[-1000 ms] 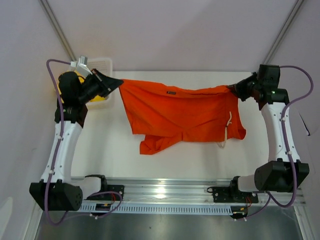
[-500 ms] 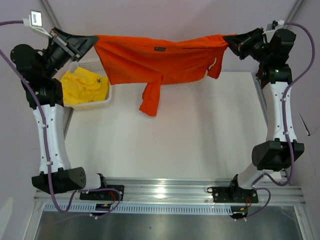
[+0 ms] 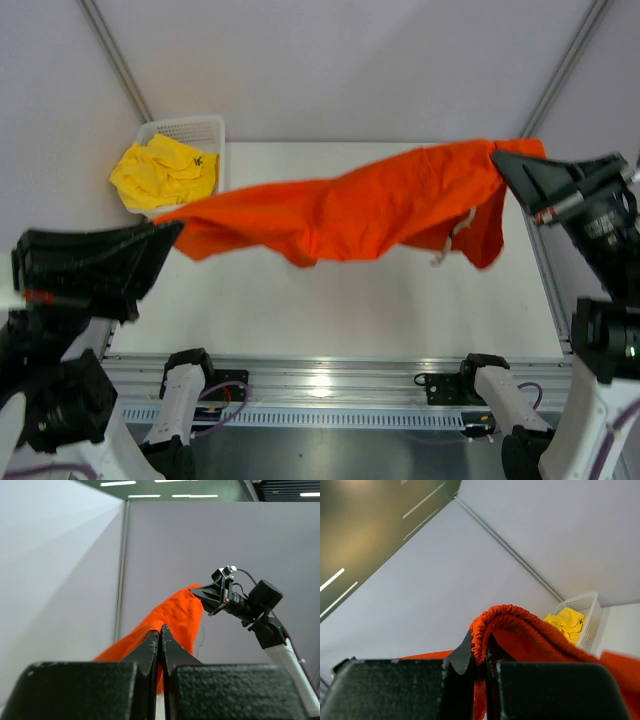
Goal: Fold and stack the shorts
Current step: Flatten the shorts out
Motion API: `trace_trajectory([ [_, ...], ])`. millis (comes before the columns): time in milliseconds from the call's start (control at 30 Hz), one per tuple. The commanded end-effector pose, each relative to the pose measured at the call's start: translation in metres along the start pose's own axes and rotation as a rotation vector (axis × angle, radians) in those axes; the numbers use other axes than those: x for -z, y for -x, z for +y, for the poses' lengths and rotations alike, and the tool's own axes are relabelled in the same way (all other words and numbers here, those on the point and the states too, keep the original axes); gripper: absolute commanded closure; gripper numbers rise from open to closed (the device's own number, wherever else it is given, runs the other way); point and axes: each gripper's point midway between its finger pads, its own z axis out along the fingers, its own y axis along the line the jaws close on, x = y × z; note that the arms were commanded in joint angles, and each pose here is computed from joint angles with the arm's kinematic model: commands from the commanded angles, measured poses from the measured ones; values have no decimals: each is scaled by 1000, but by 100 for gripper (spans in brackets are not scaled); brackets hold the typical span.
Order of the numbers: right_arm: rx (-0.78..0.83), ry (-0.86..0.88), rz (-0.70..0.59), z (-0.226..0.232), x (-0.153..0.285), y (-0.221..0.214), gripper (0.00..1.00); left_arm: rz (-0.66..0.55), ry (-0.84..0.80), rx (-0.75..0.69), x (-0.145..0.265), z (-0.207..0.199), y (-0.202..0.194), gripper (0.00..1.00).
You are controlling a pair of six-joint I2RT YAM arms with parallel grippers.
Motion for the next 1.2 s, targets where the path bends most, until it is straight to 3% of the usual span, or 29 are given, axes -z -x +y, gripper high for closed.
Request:
trace_trajectory([
  [0, 1, -123, 4, -18, 26, -19, 100, 29, 84, 87, 4, 18, -13, 100],
  [100, 48, -230, -16, -24, 46, -23, 100, 31, 172, 88, 11, 32, -21, 100],
  [133, 58, -290, -43, -34, 50, -19, 100, 59, 232, 145, 11, 54, -30, 100],
  [233, 32, -495, 7, -93, 58, -33, 100, 121, 317, 210, 9, 97, -51, 100],
  [333, -36, -646, 44, -163, 70, -59, 100, 189, 452, 320, 24, 185, -114, 100],
  [433, -133, -745, 86, -232, 84, -98, 100, 206, 485, 366, 35, 229, -155, 100],
  [500, -173, -758, 93, -261, 83, -111, 100, 256, 543, 476, 57, 267, -211, 100],
  [533, -198, -792, 111, -289, 85, -124, 100, 232, 524, 443, 56, 275, -213, 100],
  [567, -219, -805, 112, -302, 85, -129, 100, 259, 587, 509, 77, 297, -251, 100],
  [700, -236, -861, 114, -354, 80, -140, 100, 232, 674, 506, 98, 339, -290, 100],
  [933, -227, -963, 105, -428, 61, -135, 100, 250, 755, 559, 108, 378, -343, 100],
  [1167, -249, -974, 115, -482, 26, -130, 100, 239, 801, 538, 97, 411, -352, 100],
])
